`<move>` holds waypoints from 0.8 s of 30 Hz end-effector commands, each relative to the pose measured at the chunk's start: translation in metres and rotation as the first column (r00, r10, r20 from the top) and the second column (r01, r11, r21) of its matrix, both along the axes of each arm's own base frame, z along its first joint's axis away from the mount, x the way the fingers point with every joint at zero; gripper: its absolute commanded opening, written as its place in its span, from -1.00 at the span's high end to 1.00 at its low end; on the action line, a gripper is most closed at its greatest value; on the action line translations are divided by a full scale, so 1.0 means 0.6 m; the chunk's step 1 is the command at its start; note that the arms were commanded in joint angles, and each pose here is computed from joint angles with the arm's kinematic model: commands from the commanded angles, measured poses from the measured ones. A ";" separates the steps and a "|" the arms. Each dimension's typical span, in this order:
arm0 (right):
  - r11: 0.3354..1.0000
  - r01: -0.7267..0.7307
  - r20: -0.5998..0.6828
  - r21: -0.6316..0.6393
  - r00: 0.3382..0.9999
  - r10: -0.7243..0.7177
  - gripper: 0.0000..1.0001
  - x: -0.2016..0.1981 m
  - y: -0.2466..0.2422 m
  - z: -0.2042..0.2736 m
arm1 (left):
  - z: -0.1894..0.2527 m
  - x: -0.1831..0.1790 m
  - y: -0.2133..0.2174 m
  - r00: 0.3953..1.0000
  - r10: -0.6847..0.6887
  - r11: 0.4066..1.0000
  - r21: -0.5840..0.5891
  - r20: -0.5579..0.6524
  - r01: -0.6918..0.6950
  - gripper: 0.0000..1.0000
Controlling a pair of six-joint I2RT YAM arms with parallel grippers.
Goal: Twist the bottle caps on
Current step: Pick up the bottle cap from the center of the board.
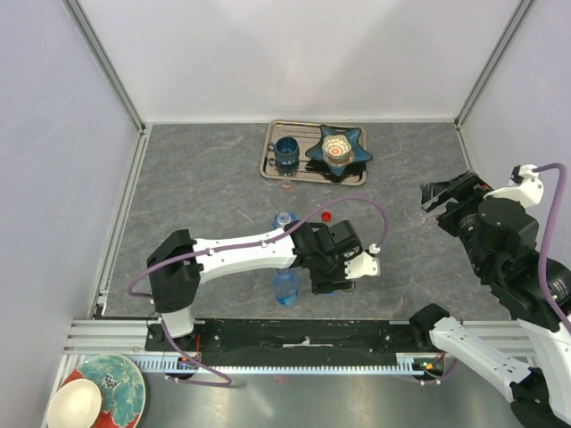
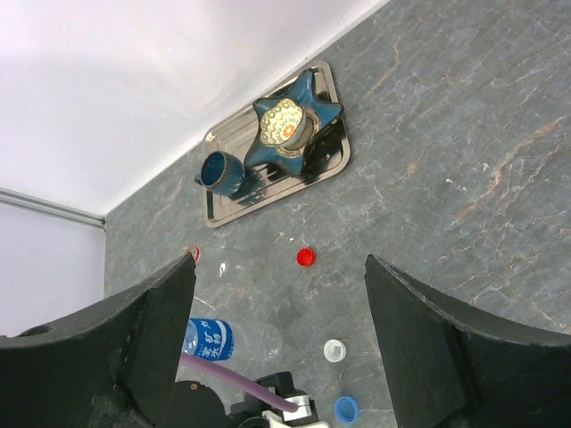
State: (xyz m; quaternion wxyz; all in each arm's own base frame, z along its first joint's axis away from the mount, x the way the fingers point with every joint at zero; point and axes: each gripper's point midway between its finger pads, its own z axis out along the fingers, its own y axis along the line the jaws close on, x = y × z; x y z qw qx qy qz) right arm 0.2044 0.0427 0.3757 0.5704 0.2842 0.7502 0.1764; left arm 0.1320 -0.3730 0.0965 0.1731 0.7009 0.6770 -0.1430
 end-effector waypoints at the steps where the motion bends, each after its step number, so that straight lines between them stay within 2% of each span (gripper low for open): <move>1: 0.999 0.037 0.045 -0.008 0.998 -0.037 -0.68 -0.016 -0.025 0.031 | -0.018 -0.030 -0.021 0.994 -0.041 0.998 -0.042 -0.097 0.037 -0.44; 7: 0.999 0.042 0.052 -0.015 0.998 -0.042 -0.65 -0.020 -0.030 0.035 | -0.062 -0.033 -0.024 0.992 -0.068 0.998 -0.025 -0.110 0.066 -0.46; 14: 0.998 0.047 0.045 -0.031 0.998 -0.046 -0.61 -0.021 -0.033 0.023 | -0.084 -0.017 -0.039 0.992 -0.077 0.997 -0.022 -0.097 0.075 -0.14; 24: 0.998 0.024 0.033 -0.051 0.999 -0.023 -0.56 -0.018 -0.027 0.017 | -0.056 0.012 -0.057 0.993 -0.070 0.996 -0.069 -0.092 0.064 0.06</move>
